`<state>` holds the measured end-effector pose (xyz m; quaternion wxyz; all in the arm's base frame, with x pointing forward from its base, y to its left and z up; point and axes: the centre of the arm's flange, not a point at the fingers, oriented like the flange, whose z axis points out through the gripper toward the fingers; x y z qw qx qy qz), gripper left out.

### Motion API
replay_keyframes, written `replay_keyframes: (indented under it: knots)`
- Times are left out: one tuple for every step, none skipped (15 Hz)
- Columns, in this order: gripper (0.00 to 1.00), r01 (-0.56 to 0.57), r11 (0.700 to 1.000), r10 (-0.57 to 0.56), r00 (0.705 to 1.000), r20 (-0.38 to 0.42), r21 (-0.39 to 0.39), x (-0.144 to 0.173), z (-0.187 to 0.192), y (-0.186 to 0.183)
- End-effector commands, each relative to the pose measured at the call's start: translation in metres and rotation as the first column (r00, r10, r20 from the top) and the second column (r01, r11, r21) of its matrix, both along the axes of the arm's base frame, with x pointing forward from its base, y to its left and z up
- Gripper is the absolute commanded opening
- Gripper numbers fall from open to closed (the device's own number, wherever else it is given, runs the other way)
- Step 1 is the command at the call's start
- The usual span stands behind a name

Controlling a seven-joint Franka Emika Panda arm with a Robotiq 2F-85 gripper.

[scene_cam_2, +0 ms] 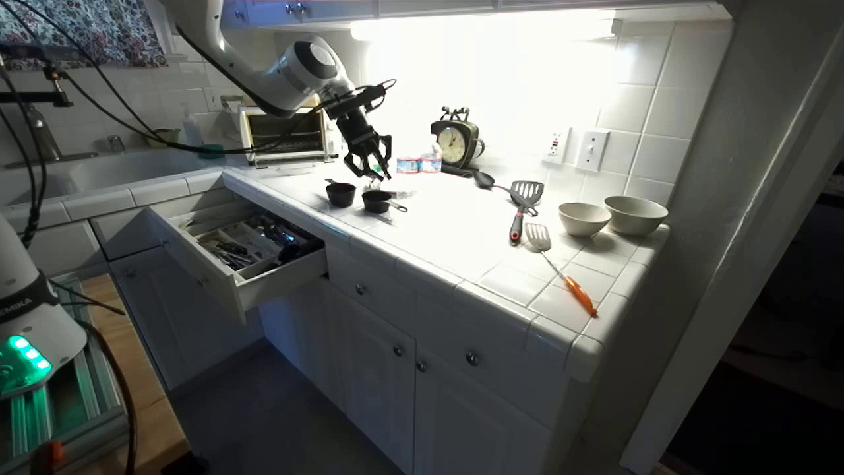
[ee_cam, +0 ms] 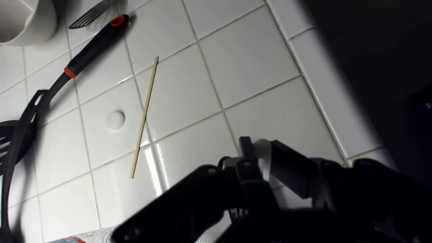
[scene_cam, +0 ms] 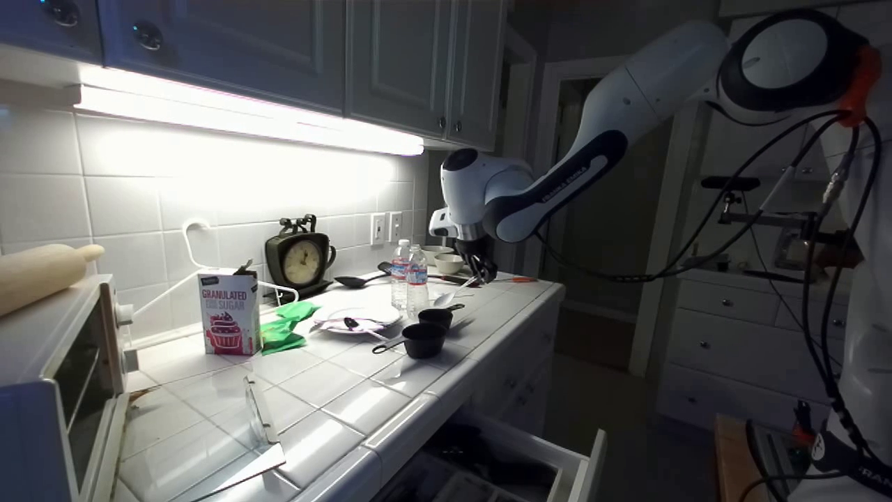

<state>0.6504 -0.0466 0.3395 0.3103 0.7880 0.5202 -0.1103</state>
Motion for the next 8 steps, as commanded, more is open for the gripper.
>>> replay_keyframes:
  knots:
    - [0.04, -0.009, 0.998, 0.011, 0.999, 0.031, -0.061, 0.007, -0.003, 0.007]
    - [0.04, -0.012, 0.998, 0.015, 0.999, 0.039, -0.068, 0.007, -0.004, 0.009]
    - [0.04, -0.016, 0.997, 0.020, 0.999, 0.049, -0.078, 0.007, -0.003, 0.012]
    - [0.04, -0.021, 0.996, 0.025, 0.998, 0.057, -0.086, 0.008, -0.003, 0.015]
    - [0.04, -0.024, 0.995, 0.030, 0.997, 0.065, -0.094, 0.008, -0.003, 0.017]
    - [0.04, -0.028, 0.994, 0.036, 0.997, 0.073, -0.103, 0.008, -0.002, 0.020]
    - [0.04, -0.034, 0.993, 0.043, 0.996, 0.078, -0.114, 0.008, -0.003, 0.022]
    - [0.04, -0.040, 0.991, 0.050, 0.995, 0.083, -0.125, 0.008, -0.003, 0.024]
